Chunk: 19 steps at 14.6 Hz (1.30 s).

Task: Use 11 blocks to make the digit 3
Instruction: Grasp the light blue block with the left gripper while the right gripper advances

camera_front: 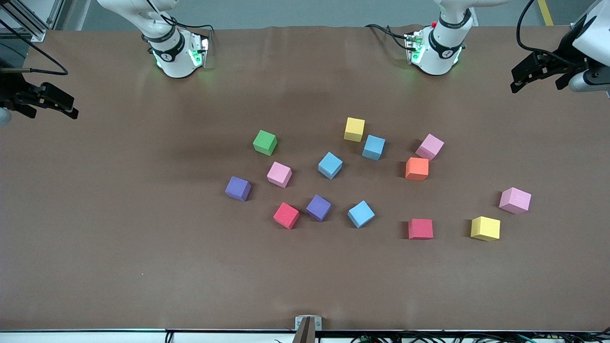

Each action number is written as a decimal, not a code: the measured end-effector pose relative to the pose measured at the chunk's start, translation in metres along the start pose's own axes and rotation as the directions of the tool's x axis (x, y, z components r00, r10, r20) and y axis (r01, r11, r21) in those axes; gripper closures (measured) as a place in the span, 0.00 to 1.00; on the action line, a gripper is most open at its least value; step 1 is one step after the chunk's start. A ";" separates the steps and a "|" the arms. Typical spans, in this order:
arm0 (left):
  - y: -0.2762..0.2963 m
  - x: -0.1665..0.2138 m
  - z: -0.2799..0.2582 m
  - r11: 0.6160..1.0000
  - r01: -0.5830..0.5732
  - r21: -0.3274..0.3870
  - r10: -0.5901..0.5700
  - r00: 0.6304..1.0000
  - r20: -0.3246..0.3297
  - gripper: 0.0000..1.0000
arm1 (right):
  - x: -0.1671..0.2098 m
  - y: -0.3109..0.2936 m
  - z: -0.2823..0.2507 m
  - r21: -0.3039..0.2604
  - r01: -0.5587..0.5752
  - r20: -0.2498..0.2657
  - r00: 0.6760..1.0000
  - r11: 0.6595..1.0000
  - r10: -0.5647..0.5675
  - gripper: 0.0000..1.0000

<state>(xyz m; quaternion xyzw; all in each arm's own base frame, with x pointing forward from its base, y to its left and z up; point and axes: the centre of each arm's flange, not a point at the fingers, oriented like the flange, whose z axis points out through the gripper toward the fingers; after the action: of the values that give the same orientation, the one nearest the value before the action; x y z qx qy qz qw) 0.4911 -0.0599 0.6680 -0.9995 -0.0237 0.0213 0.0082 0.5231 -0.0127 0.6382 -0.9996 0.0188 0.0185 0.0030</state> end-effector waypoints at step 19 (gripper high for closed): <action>0.176 0.049 0.114 0.999 -0.024 -0.028 0.026 0.997 0.070 0.00 | -0.017 -0.003 -0.022 0.002 0.016 -0.011 1.000 1.000 -0.016 0.00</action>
<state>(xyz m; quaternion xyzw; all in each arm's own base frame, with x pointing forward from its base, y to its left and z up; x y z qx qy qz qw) 0.5435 -0.2320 0.5490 -0.9983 -0.0117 0.0564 -0.0067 0.5068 -0.0090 0.6612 -0.9999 0.0111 0.0127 0.0039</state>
